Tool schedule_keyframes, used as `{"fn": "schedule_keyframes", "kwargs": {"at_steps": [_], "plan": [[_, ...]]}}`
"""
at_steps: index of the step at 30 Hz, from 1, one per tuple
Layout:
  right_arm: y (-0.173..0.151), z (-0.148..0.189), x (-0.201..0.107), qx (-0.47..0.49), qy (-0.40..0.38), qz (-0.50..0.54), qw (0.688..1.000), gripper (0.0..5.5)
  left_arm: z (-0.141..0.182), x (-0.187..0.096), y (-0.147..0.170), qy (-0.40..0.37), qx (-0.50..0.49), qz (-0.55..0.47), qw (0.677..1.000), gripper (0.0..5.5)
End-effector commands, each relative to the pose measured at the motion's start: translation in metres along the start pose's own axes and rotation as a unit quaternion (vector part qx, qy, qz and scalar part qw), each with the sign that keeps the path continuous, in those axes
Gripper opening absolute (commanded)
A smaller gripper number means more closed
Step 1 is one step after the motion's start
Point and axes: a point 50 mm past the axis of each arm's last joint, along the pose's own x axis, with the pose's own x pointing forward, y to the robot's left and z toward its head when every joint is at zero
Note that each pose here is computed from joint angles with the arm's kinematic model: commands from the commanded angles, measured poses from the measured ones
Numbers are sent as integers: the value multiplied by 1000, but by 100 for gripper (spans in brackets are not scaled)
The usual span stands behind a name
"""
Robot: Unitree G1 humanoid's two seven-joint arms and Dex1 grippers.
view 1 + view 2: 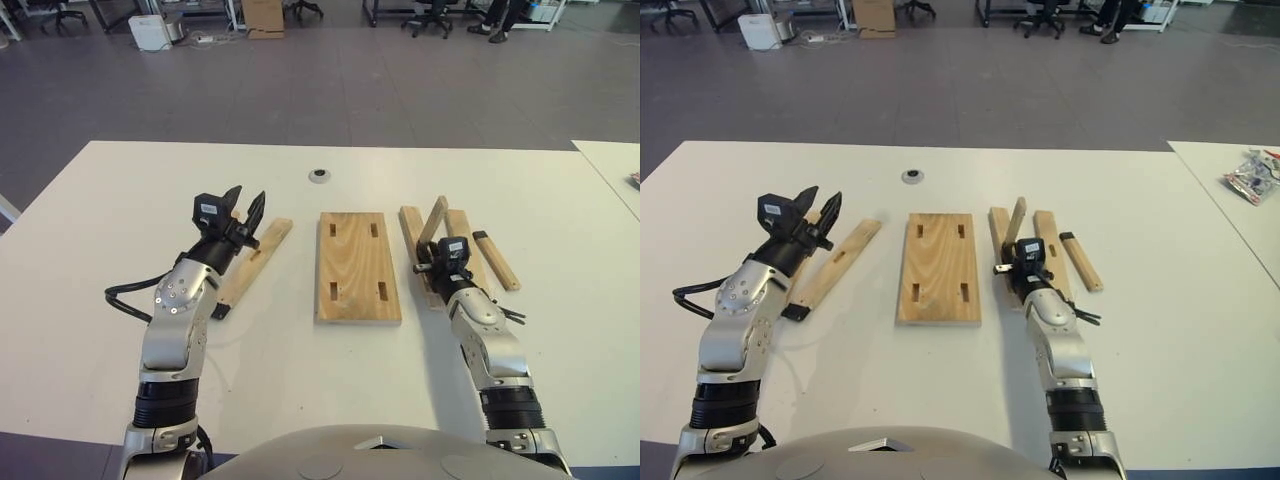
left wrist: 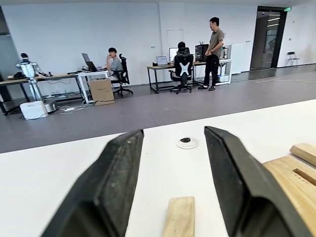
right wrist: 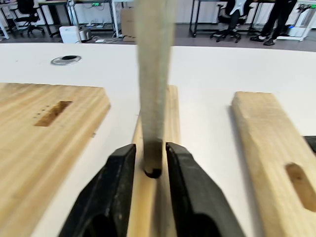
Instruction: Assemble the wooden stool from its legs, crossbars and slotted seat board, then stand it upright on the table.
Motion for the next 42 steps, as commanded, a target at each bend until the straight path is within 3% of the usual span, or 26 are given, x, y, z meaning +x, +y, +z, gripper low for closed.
{"fn": "schedule_keyframes", "kwargs": {"at_steps": [1, 10, 15, 22, 27, 31, 34, 37, 42], "plan": [[-4, -8, -2, -2, 27, -16, 1000, 186, -1, -4, 2, 0, -2, 20, 1000, 225], [1, 1, -22, 3, 86, 24, 996, 351, -3, -11, -4, 4, -10, 28, 1000, 225], [-4, -9, -37, 20, 185, 28, 982, 351, -3, -16, -5, 7, -10, 34, 999, 225], [-4, -22, -45, 39, 248, 48, 967, 228, -2, -19, -7, 10, -12, 40, 999, 225], [-5, 9, -34, 41, 172, 109, 978, 207, 1, -13, -3, 23, -18, 6, 1000, 225], [-12, 76, -17, 91, 44, 198, 975, 207, 25, 1, 8, -13, -51, -69, 996, 225], [-4, 124, -17, 113, -32, 306, 945, 207, 58, 15, 12, -71, -104, -146, 981, 225], [6, 164, -26, 119, -82, 420, 896, 207, 82, 27, 18, -95, -173, -214, 957, 272], [19, 185, -41, 122, -89, 539, 828, 207, 104, 33, 6, -70, -279, -342, 895, 363]]}}
